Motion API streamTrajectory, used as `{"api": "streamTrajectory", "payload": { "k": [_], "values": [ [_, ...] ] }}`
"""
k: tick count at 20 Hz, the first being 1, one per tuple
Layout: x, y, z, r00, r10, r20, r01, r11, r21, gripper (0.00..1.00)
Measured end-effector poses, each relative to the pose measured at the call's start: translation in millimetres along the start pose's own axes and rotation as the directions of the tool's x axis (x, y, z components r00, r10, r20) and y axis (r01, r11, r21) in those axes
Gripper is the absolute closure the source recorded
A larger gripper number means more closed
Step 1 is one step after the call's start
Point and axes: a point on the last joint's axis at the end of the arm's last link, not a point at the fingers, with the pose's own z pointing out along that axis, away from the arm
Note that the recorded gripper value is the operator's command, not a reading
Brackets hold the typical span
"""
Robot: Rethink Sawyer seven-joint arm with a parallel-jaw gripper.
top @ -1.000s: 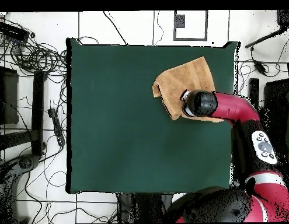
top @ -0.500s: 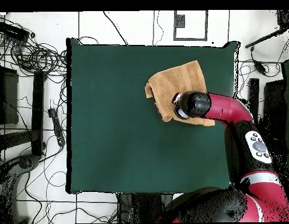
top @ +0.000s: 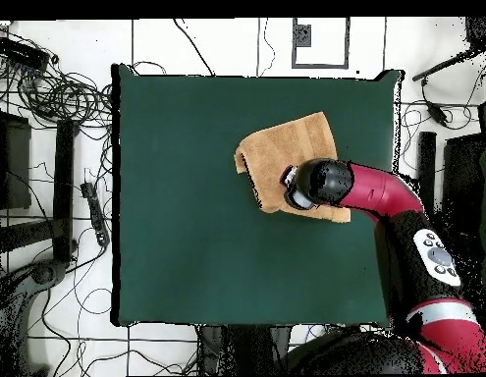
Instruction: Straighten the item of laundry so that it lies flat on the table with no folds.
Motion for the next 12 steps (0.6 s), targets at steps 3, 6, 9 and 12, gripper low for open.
{"api": "streamTrajectory", "payload": {
  "k": [3,6,9,12],
  "values": [
    [11,6,-11,1.000,-0.018,-0.007,0.018,1.000,0.010,0.00],
    [18,16,-18,0.999,-0.041,0.001,0.041,0.999,0.024,0.00],
    [23,26,-21,0.998,-0.059,0.006,0.059,0.998,0.030,0.00],
    [30,36,-19,0.997,-0.078,0.003,0.078,0.996,0.036,0.00]
  ]
}}
